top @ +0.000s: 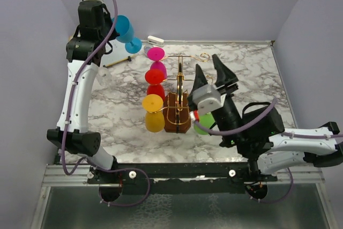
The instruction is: Take the wine glass off the wine glass rack
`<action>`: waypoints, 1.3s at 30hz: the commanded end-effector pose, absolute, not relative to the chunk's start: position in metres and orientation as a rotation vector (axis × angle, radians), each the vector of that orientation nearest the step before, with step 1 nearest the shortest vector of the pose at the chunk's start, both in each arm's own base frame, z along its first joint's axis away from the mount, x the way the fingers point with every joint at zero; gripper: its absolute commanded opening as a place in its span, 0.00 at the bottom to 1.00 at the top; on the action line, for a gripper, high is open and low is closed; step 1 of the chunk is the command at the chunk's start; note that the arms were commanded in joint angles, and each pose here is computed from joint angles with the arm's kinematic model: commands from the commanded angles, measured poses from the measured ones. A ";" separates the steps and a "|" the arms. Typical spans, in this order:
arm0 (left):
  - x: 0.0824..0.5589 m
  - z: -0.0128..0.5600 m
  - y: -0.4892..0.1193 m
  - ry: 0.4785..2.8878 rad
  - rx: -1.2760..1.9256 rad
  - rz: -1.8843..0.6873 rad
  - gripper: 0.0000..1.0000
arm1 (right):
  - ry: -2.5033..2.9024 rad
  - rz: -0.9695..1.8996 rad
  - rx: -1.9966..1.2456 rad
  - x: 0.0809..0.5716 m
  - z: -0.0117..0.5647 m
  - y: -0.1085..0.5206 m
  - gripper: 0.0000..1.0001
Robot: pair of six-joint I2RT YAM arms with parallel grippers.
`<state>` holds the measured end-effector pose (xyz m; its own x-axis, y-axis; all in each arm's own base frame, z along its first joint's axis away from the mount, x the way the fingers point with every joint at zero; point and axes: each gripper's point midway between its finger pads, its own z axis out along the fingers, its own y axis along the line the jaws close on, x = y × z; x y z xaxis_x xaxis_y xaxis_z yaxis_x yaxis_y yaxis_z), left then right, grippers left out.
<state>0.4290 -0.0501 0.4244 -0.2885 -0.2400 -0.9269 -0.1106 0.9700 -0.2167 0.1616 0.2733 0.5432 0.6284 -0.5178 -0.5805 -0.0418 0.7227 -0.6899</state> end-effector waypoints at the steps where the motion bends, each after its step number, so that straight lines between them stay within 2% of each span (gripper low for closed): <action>1: 0.451 0.403 -0.011 1.906 -0.325 -0.064 0.00 | 1.100 -0.214 -0.557 0.183 0.526 0.245 0.50; 6: 0.476 0.359 0.001 1.991 -0.366 -0.131 0.00 | 1.262 -0.135 -0.463 0.191 0.507 0.226 0.49; 11: 0.503 0.326 0.018 2.057 -0.422 -0.092 0.00 | 1.338 -0.083 -0.476 0.189 0.477 0.220 0.49; 15: 0.510 0.310 0.038 2.079 -0.492 -0.112 0.00 | 1.367 -0.126 -0.500 0.189 0.456 0.219 0.49; 22: 0.513 0.271 0.033 2.160 -0.464 -0.133 0.00 | 1.388 -0.102 -0.531 0.188 0.439 0.225 0.49; 32: 0.527 0.231 0.010 2.245 -0.354 0.061 0.00 | 1.419 -0.089 -0.510 0.187 0.428 0.221 0.49; 39: 0.527 0.214 0.018 2.262 -0.359 0.161 0.00 | 1.440 -0.050 -0.486 0.185 0.427 0.208 0.48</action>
